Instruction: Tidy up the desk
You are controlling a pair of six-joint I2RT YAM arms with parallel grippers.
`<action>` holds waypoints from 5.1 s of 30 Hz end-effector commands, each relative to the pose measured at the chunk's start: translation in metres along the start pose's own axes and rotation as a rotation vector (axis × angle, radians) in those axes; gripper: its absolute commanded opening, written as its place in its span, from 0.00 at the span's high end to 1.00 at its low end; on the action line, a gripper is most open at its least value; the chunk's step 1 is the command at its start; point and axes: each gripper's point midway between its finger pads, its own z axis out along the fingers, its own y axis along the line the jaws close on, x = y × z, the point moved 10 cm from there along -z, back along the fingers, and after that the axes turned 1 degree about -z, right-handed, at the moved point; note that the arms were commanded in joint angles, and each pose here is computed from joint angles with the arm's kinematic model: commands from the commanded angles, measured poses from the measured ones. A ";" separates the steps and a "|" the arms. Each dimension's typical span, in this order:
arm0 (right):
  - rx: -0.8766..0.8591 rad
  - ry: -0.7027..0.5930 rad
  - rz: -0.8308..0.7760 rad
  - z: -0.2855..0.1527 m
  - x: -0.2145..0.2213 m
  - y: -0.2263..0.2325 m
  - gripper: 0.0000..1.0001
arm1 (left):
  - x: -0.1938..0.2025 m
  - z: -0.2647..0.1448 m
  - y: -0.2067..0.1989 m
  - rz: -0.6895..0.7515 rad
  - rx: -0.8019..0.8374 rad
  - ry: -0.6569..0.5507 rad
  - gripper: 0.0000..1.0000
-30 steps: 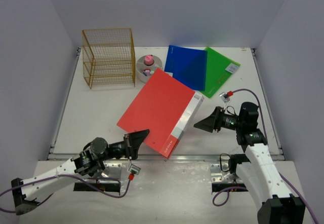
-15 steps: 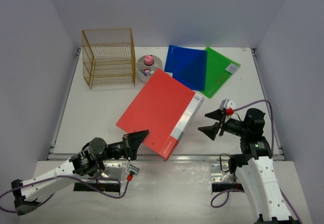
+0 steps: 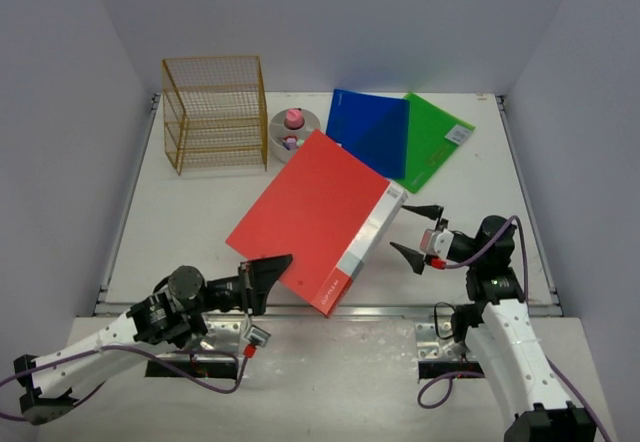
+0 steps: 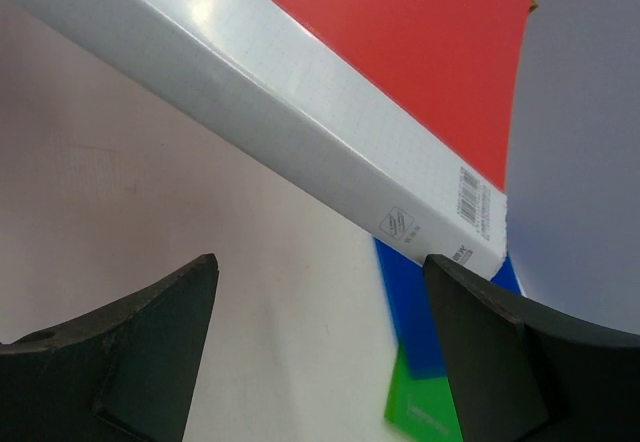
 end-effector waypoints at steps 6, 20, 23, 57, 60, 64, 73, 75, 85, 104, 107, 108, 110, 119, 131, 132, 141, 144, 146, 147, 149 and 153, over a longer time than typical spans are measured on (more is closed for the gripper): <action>0.013 -0.131 -0.392 0.011 -0.024 -0.023 0.16 | 0.006 0.001 0.050 -0.130 -0.052 -0.101 1.00; -0.043 -0.288 -0.527 0.029 -0.049 -0.032 0.62 | 0.037 0.014 0.120 -0.659 -0.002 -0.050 1.00; -0.033 -0.302 -0.532 0.034 -0.055 -0.042 0.78 | 0.043 0.027 0.130 -0.805 0.048 -0.031 1.00; 0.002 -0.287 -0.368 0.034 -0.086 -0.074 0.02 | 0.078 0.031 0.186 -1.044 0.219 0.256 1.00; 0.034 -0.233 -0.299 0.031 -0.086 -0.077 0.01 | 0.087 0.014 0.208 -1.008 0.202 0.344 1.00; 0.062 -0.200 -0.269 0.025 -0.084 -0.070 0.01 | 0.101 -0.015 0.237 -0.906 0.165 0.491 1.00; 0.050 -0.162 -0.223 0.022 -0.079 -0.061 0.01 | 0.135 -0.053 0.287 -0.560 0.077 0.848 1.00; 0.044 -0.161 -0.218 0.023 -0.077 -0.060 0.01 | 0.140 -0.053 0.296 -0.507 0.055 0.884 1.00; 0.032 -0.156 -0.204 0.022 -0.076 -0.057 0.01 | 0.268 -0.055 0.285 -0.436 0.165 1.152 1.00; 0.004 -0.094 -0.176 0.017 -0.061 -0.039 0.01 | 0.348 -0.105 0.180 -0.710 0.286 0.718 1.00; 0.001 -0.094 -0.173 0.017 -0.060 -0.039 0.01 | 0.337 -0.106 0.178 -0.689 0.305 0.678 1.00; 0.001 -0.094 -0.171 0.017 -0.061 -0.039 0.01 | 0.336 -0.106 0.177 -0.689 0.316 0.674 1.00; 0.002 -0.092 -0.170 0.017 -0.061 -0.039 0.01 | 0.333 -0.107 0.176 -0.689 0.339 0.671 1.00; -0.003 -0.091 -0.170 0.017 -0.061 -0.039 0.01 | 0.317 -0.115 0.171 -0.703 0.424 0.709 1.00; -0.009 -0.086 -0.166 0.017 -0.060 -0.039 0.01 | 0.341 -0.127 0.151 -0.713 0.452 0.815 1.00; -0.010 -0.086 -0.166 0.017 -0.059 -0.039 0.01 | 0.342 -0.128 0.149 -0.714 0.454 0.818 1.00; -0.014 -0.083 -0.168 0.019 -0.058 -0.040 0.01 | 0.351 -0.125 0.134 -0.713 0.476 0.793 1.00; -0.015 -0.082 -0.166 0.019 -0.058 -0.040 0.01 | 0.350 -0.124 0.129 -0.710 0.489 0.773 1.00; -0.014 -0.080 -0.168 0.019 -0.058 -0.040 0.01 | 0.348 -0.122 0.127 -0.707 0.486 0.751 1.00; -0.016 -0.079 -0.165 0.019 -0.057 -0.040 0.01 | 0.348 -0.120 0.127 -0.706 0.487 0.740 1.00; -0.018 -0.081 -0.166 0.020 -0.056 -0.040 0.01 | 0.347 -0.117 0.127 -0.700 0.490 0.726 1.00; -0.018 -0.081 -0.163 0.020 -0.056 -0.040 0.01 | 0.345 -0.113 0.127 -0.695 0.494 0.688 1.00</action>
